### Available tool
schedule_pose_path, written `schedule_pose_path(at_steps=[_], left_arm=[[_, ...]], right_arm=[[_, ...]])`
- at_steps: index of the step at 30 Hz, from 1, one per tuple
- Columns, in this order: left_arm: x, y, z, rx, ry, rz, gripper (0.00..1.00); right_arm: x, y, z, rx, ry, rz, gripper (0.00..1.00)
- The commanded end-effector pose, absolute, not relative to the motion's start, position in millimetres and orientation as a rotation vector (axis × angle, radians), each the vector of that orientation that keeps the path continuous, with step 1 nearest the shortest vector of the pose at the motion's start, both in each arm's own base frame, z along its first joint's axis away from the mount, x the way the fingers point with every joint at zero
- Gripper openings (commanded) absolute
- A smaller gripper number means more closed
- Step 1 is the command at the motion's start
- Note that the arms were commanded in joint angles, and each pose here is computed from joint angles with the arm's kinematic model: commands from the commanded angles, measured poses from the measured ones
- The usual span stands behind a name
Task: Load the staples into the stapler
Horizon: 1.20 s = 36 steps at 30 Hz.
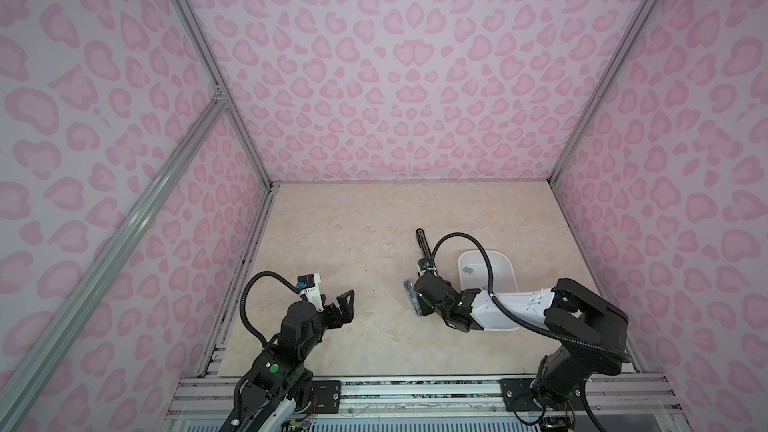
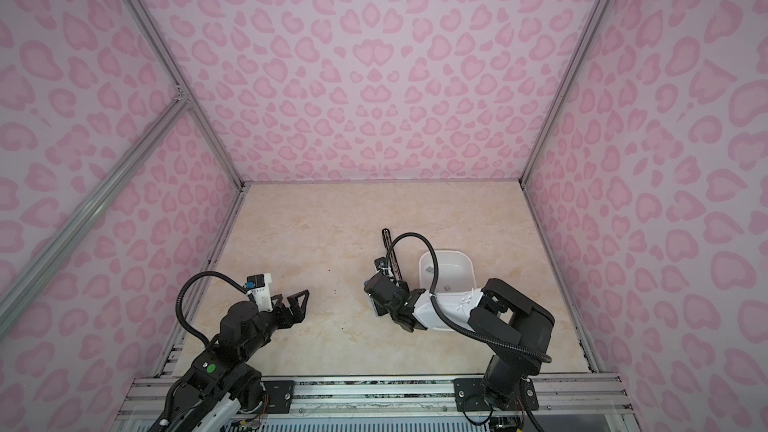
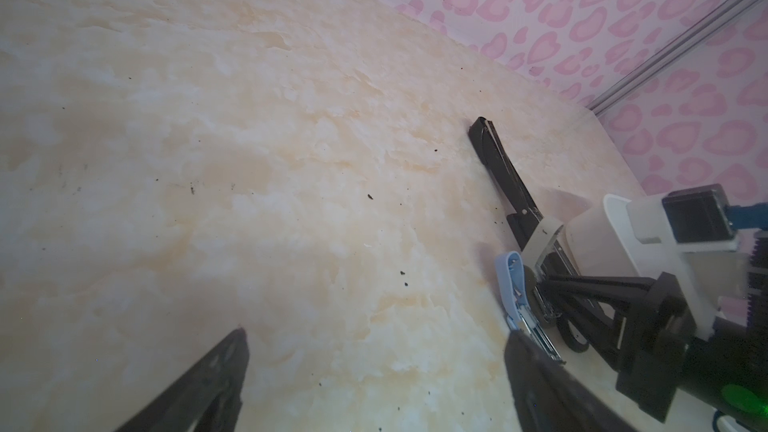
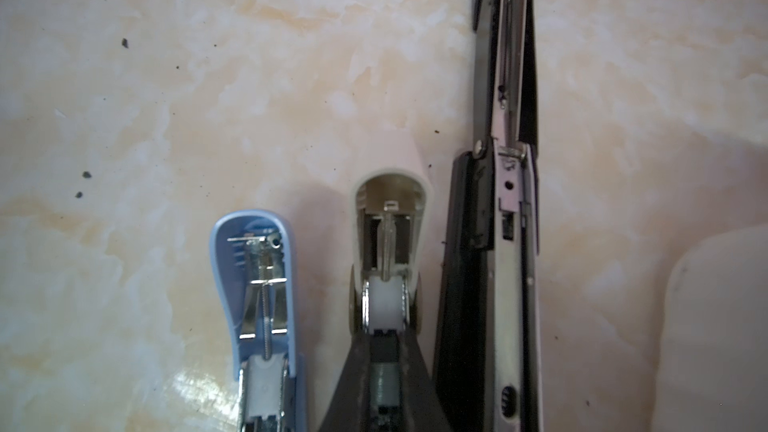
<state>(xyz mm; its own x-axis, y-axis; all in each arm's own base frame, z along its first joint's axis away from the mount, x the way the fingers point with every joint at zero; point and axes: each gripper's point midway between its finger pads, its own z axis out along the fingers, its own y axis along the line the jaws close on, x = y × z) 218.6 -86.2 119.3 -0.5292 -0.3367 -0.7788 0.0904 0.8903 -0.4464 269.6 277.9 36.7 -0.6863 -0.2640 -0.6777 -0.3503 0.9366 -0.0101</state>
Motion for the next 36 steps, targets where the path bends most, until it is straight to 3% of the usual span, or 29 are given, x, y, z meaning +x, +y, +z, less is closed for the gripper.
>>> schedule_pose_path(at_steps=[1,20,36], left_arm=[[220.8,-87.7,123.0,-0.174,2.043,-0.553,0.97],[220.7,-88.2,123.2,-0.172,2.041,-0.556,0.97],[220.8,-88.0,123.1,-0.173,2.041,-0.556,0.97]], right_arm=[[265.9,275.9,30.9,-0.435,2.389,0.152,0.11],[265.7,272.4,45.5,-0.405,2.368,0.169,0.25],[268.8,266.4,38.9,-0.369,2.382,0.115,0.21]])
